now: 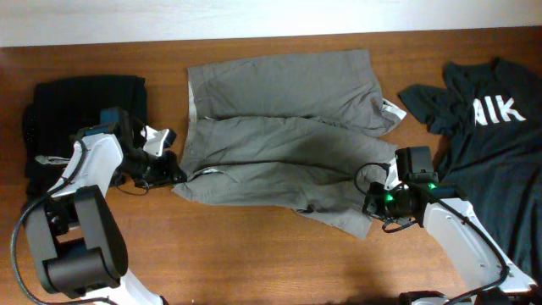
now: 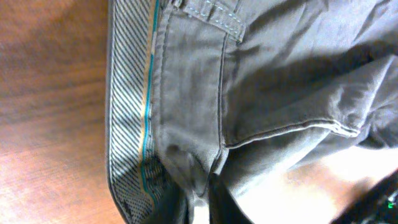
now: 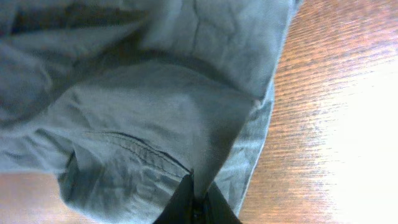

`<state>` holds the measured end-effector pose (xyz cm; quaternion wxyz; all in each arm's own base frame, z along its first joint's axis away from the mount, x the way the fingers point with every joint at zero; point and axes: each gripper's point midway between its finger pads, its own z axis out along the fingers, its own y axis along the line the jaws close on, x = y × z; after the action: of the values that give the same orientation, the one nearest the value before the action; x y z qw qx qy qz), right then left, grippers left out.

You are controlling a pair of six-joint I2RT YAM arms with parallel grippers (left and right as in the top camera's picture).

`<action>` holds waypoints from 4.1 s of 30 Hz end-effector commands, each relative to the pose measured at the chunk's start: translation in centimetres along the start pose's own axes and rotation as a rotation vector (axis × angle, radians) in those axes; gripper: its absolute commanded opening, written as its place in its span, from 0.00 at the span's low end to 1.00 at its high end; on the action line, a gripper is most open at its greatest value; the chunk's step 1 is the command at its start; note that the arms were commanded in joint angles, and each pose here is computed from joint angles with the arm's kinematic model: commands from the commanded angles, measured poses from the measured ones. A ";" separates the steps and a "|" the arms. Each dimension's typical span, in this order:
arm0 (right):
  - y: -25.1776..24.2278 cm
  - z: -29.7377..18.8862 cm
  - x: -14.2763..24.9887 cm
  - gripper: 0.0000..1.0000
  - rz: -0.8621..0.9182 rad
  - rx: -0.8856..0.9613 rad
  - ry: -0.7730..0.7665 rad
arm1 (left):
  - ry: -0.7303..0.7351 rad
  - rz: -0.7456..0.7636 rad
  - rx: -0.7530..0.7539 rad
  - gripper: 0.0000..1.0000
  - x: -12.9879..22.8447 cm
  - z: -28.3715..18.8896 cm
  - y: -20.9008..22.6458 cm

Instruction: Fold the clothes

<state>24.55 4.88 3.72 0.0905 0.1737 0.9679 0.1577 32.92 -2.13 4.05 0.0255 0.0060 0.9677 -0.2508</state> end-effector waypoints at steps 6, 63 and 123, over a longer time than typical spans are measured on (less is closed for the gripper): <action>1.0 -2.3 -0.8 0.04 -0.007 -0.012 -0.019 | 0.023 -0.018 0.092 0.04 0.6 -0.3 -1.8; 3.5 -14.1 1.2 0.53 -0.168 0.030 0.055 | -0.124 -0.192 -0.134 0.24 0.1 -11.3 -5.1; 1.9 -4.3 -9.7 0.36 -0.226 0.180 -0.018 | 0.069 -0.238 -0.290 0.34 -4.2 0.0 2.3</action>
<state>32.06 2.14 8.61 0.0814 0.0764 0.9918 0.0616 36.21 -0.89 1.51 -0.0645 -0.0923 0.9848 -0.1322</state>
